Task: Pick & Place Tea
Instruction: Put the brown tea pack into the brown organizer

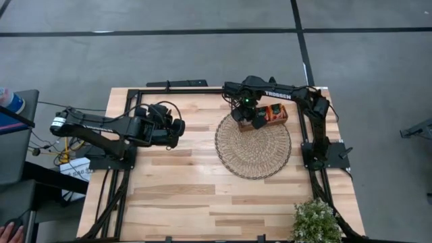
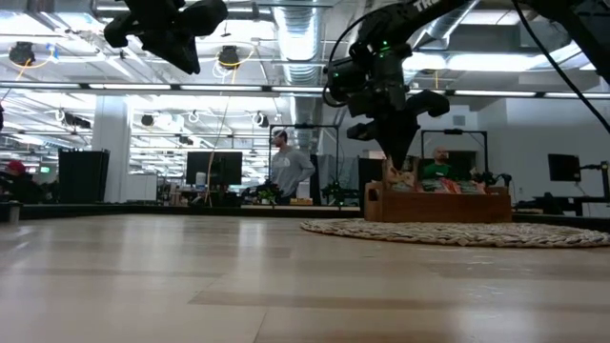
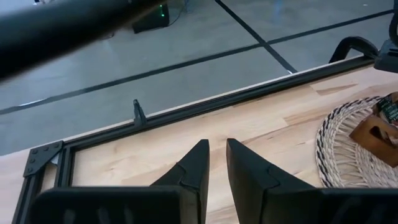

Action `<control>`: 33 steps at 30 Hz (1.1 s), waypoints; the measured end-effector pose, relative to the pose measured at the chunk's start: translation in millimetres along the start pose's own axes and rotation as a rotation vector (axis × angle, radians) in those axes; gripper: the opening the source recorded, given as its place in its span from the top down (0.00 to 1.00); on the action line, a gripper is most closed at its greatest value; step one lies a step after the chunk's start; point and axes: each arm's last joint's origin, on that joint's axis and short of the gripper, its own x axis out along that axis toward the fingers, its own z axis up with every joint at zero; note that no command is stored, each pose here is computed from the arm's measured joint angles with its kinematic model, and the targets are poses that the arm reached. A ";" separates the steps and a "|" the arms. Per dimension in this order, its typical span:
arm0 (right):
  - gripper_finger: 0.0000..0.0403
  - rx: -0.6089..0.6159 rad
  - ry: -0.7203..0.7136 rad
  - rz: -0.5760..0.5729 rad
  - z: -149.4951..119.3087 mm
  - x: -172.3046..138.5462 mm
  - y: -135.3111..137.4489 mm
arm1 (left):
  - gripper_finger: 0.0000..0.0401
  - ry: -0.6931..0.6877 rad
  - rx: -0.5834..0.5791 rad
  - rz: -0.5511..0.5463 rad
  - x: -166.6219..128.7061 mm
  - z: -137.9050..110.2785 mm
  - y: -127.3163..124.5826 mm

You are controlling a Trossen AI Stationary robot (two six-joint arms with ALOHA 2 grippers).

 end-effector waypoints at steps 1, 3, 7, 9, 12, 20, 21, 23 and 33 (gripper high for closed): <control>0.94 0.001 -0.002 -0.005 0.2 0.0 -0.4 | 0.88 -0.001 0.000 -0.001 0.0 0.1 -0.1; 0.90 0.002 -0.003 -0.015 0.6 0.0 -1.3 | 0.88 -0.001 0.000 -0.001 0.0 0.1 -0.2; 0.84 0.012 -0.010 -0.035 -0.6 -0.3 -4.1 | 0.88 -0.001 0.000 -0.001 0.0 0.1 -0.2; 0.82 0.013 -0.007 -0.046 -0.6 -0.3 -5.1 | 0.88 -0.002 0.007 -0.001 0.0 0.2 -0.3; 0.80 0.020 0.039 -0.071 -2.0 -0.4 -5.7 | 0.88 -0.006 0.018 -0.003 0.0 0.5 -0.7; 0.78 0.094 0.085 -0.157 -4.7 -18.3 2.9 | 0.88 -0.065 0.066 0.029 0.0 2.2 0.0; 0.78 0.095 0.086 -0.172 -4.3 -22.9 6.1 | 0.88 -0.069 0.094 0.031 0.0 2.3 0.0; 0.79 0.115 0.091 -0.223 -3.9 -35.6 14.6 | 0.88 -0.059 0.132 0.027 0.0 2.1 -0.1; 0.85 0.297 -0.284 -0.298 -16.2 -93.1 49.9 | 0.88 0.026 0.075 -0.039 0.1 0.5 -3.8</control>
